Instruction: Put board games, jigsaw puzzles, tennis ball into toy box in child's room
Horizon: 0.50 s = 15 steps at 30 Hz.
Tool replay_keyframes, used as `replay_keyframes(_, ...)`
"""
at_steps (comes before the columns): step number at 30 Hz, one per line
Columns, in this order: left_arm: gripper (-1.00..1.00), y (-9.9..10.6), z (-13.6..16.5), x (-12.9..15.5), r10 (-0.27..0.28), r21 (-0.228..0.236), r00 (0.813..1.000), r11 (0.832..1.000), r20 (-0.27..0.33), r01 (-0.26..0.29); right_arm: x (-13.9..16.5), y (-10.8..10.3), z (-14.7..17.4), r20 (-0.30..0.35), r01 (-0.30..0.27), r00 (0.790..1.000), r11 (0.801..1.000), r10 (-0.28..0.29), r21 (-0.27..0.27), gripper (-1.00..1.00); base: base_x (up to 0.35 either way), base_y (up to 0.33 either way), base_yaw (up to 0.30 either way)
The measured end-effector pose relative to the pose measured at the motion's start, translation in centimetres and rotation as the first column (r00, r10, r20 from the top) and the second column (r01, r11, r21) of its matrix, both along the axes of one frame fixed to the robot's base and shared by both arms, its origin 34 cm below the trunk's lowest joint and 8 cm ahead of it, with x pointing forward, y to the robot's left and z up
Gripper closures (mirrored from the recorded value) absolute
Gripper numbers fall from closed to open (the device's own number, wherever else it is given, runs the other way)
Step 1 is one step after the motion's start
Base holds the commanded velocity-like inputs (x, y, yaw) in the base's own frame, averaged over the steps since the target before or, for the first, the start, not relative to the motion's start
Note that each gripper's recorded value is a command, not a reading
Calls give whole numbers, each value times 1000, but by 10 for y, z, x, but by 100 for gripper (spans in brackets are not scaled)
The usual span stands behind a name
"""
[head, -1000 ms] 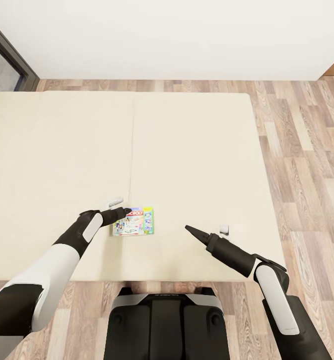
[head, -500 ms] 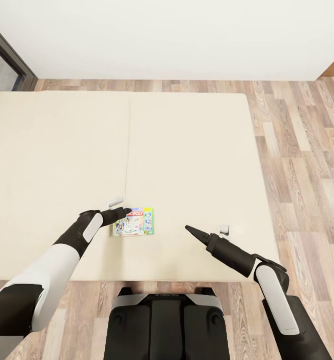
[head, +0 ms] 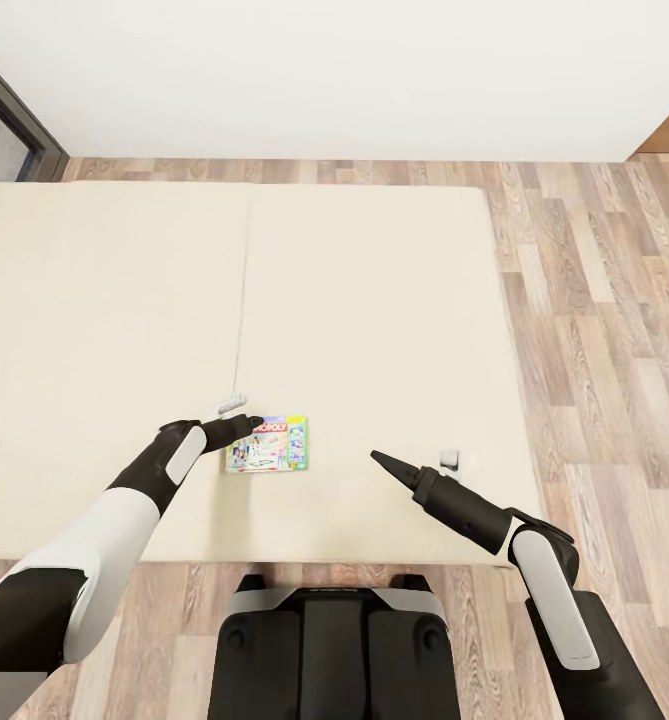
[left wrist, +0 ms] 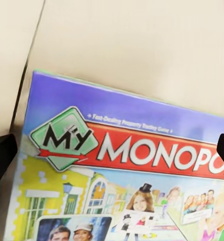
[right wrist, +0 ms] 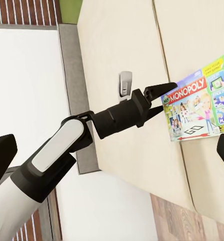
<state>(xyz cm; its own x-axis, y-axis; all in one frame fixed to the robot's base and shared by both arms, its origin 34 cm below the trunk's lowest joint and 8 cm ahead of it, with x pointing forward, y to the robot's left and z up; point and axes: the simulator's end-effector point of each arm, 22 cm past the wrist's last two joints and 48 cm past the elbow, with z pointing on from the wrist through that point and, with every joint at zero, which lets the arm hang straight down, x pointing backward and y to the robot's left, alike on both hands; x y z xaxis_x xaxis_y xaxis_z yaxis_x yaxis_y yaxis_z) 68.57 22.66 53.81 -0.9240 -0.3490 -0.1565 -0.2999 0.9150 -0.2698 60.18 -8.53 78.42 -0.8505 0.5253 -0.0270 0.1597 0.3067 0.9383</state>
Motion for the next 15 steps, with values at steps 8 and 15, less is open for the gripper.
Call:
replay_keyframes(8,-100,0,0,0,0,0,1000,1000,0,0,0,0,0,0,0,1000,1000,0,0,-100,0,-103,0)
replay_keyframes(15,-100,0,0,0,0,0,1000,1000,0,0,0,0,0,0,0,1000,1000,0,0,-100,0,-13,0)
